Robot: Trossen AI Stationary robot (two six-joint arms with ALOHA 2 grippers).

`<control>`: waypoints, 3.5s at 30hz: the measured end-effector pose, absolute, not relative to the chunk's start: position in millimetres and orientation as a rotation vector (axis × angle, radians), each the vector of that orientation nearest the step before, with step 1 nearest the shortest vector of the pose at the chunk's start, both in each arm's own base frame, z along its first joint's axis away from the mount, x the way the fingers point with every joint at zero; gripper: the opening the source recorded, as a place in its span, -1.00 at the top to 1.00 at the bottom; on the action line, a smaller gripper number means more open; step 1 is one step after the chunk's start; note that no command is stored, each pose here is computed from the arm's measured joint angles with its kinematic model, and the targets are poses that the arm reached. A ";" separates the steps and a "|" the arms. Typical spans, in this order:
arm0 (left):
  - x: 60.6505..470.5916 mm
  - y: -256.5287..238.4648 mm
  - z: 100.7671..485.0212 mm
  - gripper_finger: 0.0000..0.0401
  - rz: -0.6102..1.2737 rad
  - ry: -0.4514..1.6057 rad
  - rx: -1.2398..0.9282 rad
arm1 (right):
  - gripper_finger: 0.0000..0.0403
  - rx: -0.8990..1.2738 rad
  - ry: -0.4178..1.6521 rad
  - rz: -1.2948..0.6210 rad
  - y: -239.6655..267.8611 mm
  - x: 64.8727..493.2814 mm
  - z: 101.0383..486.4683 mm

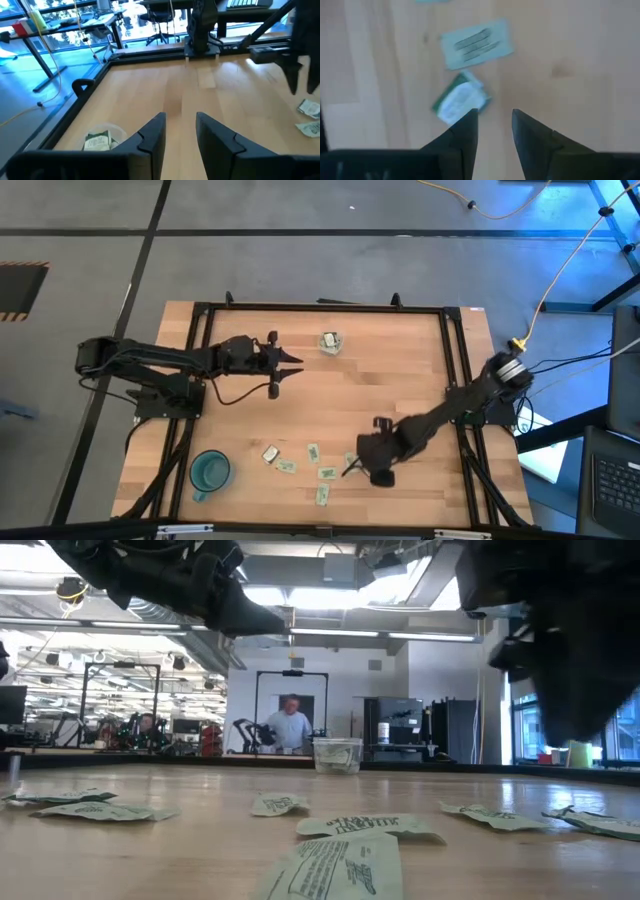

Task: Pick and place items into bin
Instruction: Put the green stevia packet into the transparent bin, then put the light green stevia packet into the transparent bin

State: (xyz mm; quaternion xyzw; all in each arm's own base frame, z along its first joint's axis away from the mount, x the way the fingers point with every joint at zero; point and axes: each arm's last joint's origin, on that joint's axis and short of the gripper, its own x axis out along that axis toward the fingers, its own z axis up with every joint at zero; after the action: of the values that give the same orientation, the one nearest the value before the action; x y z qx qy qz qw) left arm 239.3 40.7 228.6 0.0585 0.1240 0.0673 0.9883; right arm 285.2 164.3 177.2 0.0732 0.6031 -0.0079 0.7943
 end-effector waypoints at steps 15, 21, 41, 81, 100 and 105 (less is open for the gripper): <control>239.6 40.8 229.8 0.49 0.135 0.239 0.121 | 0.41 0.219 1.419 -0.093 203.9 295.0 138.0; 239.5 40.7 229.2 0.49 0.135 0.246 0.121 | 0.60 0.216 1.425 -0.096 203.1 293.9 138.9; 239.4 40.7 228.7 0.49 0.134 0.251 0.120 | 0.88 -0.020 1.418 -0.151 187.4 314.5 199.5; 236.9 40.6 220.4 0.49 0.127 0.344 0.126 | 0.86 -0.215 1.141 -0.170 -159.1 389.7 196.0; 236.9 40.7 220.4 0.49 0.129 0.344 0.127 | 0.63 -0.220 1.203 -0.164 -163.2 387.6 184.1; 236.7 40.7 219.9 0.49 0.129 0.350 0.128 | 0.36 -0.192 1.204 -0.218 -158.4 381.1 206.2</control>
State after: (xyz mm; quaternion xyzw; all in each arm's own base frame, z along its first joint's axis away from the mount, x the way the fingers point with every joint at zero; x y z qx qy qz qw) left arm 236.7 40.7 219.9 0.0634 0.1737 0.0638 0.9807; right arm 381.1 -158.4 206.2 -0.0900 0.5642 -0.1022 0.8143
